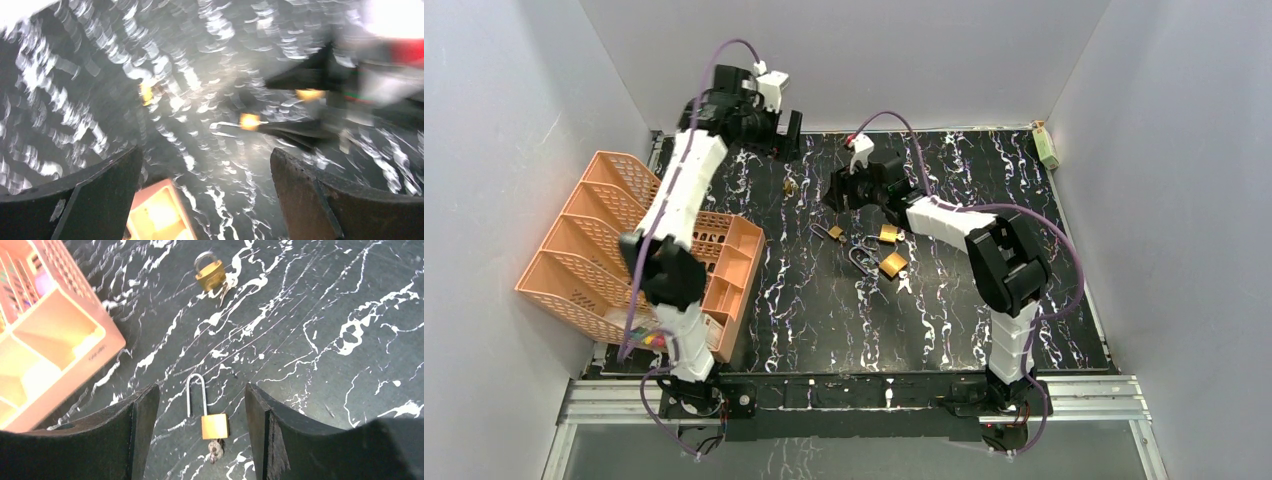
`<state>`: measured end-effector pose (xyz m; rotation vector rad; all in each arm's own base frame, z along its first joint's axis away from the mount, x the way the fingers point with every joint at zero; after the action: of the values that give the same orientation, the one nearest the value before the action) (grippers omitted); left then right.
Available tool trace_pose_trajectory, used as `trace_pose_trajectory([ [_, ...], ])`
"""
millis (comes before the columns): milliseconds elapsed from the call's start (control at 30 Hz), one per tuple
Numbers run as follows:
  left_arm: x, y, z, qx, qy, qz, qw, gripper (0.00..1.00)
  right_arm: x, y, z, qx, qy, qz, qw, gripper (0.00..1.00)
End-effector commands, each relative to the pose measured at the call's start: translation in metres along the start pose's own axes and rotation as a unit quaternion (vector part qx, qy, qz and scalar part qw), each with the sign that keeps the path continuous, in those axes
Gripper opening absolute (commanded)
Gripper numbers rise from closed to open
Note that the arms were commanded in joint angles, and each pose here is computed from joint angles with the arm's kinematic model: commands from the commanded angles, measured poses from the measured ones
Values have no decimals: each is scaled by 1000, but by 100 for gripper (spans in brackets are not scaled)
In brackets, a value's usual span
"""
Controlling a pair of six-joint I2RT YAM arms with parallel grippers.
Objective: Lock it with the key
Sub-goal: Place the key at the center of the board, then pick up the lock from the center of the board.
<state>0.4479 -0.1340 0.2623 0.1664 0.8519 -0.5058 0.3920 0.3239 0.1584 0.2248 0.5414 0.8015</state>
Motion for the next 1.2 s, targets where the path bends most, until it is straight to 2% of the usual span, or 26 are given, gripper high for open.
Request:
trace_pose_trajectory([
  [0,-124,-89,-6,139,-141,-309,930,98,-5,14,-22,-93,80,10,992,70],
  [67,-145,-105,-13,143,-158,-402,891,98,-3,12,-28,-94,101,4,990,69],
  [100,-151,-107,-13,139,-163,-425,880,98,-2,11,-31,-97,108,-2,989,69],
  [200,-156,-111,-15,140,-177,-448,865,98,0,6,-40,-98,131,-30,986,70],
  [300,-153,-108,-12,130,-202,-407,881,98,5,3,-46,-103,142,-57,983,71],
  [367,-157,-105,-9,132,-243,-355,893,98,8,2,-48,-105,150,-71,981,71],
  [500,-168,-99,-7,132,-311,-278,899,98,14,-3,-59,-126,168,-89,974,69],
  [567,-172,-96,-6,96,-334,-251,903,98,16,-3,-72,-128,183,-88,971,65],
  [800,-166,-94,-8,63,-352,-238,903,98,19,2,-92,-154,196,-100,963,63],
  [1033,-166,-91,-2,13,-406,-220,887,98,30,6,-102,-155,215,-90,960,61],
  [1167,-168,-87,-8,5,-414,-192,890,98,31,6,-104,-157,219,-83,959,57],
])
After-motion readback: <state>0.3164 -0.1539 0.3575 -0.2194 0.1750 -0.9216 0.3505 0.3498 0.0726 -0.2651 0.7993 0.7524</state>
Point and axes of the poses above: each gripper's point midway between its finger pads, its own x axis out along the fingers, its own y axis along the line the jaws close on, z = x × y, the point moved 6 cm from there along -x, back along the fingers, and after that the axes turned 5 degrees about x, right-handed, at the moved point
